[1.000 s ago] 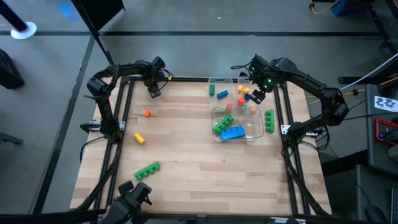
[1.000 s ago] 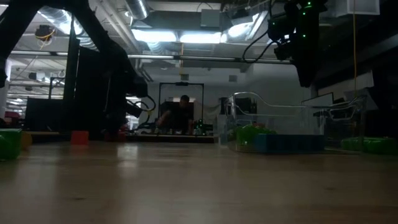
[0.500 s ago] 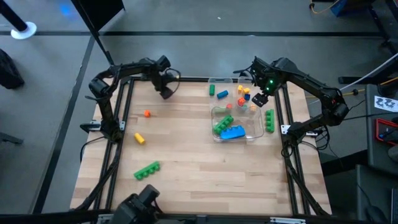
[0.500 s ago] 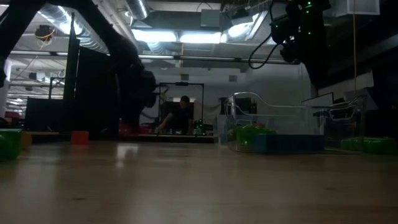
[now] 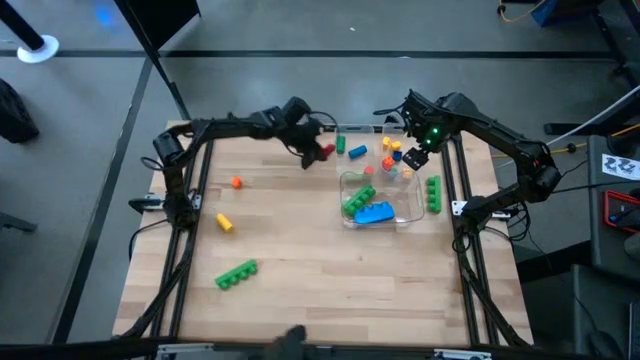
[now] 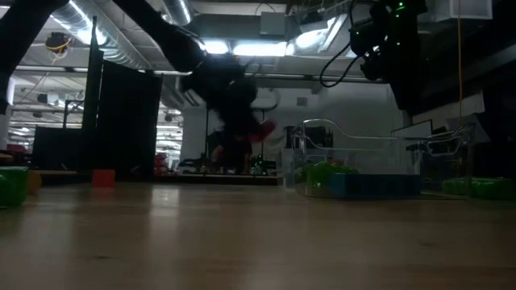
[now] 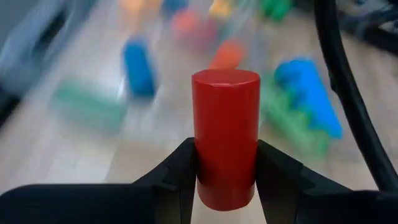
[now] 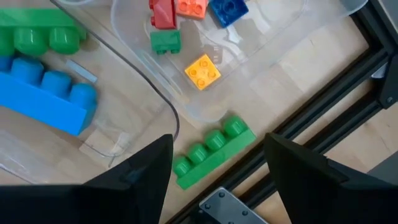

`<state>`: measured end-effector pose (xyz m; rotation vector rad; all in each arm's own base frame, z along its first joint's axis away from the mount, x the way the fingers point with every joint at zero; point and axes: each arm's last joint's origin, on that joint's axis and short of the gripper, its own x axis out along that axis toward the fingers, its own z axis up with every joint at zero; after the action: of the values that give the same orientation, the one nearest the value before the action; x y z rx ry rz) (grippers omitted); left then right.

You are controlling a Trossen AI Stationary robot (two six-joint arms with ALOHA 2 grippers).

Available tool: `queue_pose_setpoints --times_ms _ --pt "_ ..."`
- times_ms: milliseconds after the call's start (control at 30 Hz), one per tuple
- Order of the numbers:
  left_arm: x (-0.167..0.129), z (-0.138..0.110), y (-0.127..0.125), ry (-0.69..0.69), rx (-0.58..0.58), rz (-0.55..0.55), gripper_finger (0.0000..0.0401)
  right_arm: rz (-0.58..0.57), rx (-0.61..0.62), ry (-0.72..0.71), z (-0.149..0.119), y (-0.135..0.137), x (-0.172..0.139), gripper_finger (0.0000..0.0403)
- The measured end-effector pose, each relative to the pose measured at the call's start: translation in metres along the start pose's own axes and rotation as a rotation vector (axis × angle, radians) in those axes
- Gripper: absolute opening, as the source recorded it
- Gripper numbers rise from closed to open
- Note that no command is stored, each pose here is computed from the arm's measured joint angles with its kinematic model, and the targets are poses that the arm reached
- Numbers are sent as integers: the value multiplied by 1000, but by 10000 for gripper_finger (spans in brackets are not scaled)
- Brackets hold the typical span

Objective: Sort blocks by size
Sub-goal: Put the red cylindrical game piece into the left transparent bin, then put the top large green 4 stud game piece into the bottom transparent bin

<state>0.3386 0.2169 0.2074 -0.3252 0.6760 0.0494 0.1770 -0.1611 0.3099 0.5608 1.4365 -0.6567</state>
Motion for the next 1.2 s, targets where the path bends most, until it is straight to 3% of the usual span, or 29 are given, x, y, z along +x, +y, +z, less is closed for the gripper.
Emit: queue_pose_setpoints --times_ms 100,267,367,500,800,1067,1200 --pt "11 17 -20 -125 115 41 120 -1 1 1 0 0 0 253" --pt "22 33 -45 -261 305 203 121 -4 63 29 -3 0 0 253" --pt "32 34 -51 -295 358 305 122 -8 100 65 -6 0 0 253" --pt "46 31 -50 -317 401 337 122 -30 155 89 -9 1 0 253" --pt "59 23 -47 -285 375 368 129 -109 118 70 -12 23 -2 253" --pt "58 25 -46 -318 291 390 205 -195 19 66 -23 51 -4 253" --pt "56 26 -47 -327 256 384 223 -225 15 71 -43 54 4 253"
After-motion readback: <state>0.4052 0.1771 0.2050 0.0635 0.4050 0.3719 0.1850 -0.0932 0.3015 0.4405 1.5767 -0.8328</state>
